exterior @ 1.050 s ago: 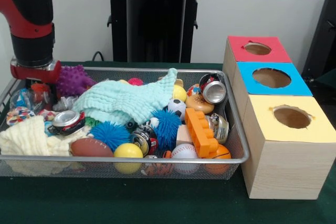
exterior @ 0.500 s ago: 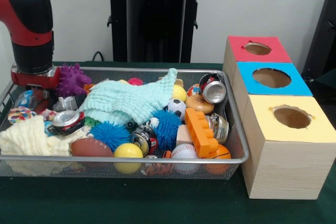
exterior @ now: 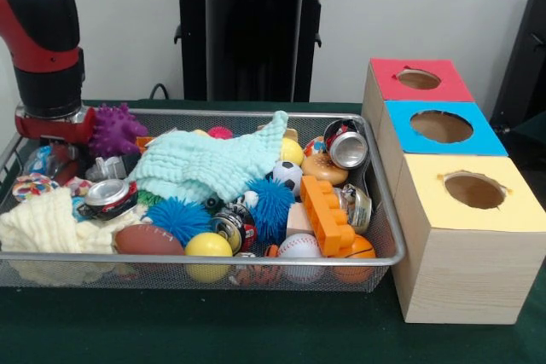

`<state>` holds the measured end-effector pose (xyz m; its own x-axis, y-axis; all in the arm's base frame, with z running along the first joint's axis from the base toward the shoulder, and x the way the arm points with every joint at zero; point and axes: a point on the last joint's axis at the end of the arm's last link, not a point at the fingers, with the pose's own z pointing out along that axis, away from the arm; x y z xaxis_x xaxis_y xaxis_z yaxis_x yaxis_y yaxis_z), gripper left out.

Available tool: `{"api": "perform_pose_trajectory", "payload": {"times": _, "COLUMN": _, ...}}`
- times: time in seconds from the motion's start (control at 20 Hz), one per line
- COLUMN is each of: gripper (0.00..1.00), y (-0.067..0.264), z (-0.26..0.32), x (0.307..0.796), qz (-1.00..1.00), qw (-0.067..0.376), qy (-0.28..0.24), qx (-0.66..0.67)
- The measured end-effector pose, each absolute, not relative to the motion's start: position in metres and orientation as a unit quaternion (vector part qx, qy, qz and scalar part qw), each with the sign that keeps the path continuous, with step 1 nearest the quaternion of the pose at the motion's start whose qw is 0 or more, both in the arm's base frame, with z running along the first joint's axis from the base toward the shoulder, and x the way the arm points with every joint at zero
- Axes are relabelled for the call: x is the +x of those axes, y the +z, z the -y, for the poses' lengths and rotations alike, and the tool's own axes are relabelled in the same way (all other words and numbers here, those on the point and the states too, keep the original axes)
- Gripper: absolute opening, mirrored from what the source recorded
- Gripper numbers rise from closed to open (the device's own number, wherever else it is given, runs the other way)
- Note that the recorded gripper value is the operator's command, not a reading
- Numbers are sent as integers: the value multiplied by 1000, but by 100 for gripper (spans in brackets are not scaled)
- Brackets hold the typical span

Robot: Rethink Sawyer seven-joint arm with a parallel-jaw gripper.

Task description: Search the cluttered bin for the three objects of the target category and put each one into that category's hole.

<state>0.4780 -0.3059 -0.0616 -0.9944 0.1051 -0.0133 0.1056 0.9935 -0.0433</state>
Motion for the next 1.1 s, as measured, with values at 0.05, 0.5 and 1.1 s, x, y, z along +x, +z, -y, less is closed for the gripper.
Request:
{"api": "perform_pose_trajectory", "payload": {"times": 0.05, "gripper": 100, "y": -62, "z": 306, "x": 478, "qz": -998, "qw": 6, "qy": -22, "qx": 53}}
{"api": "perform_pose_trajectory", "payload": {"times": 0.5, "gripper": 0, "y": -59, "z": 298, "x": 489, "qz": -998, "qw": 10, "qy": -19, "qx": 53}}
{"api": "perform_pose_trajectory", "payload": {"times": 1.1, "gripper": 0, "y": -30, "z": 304, "x": 516, "qz": -997, "qw": 33, "qy": -25, "qx": 73}}
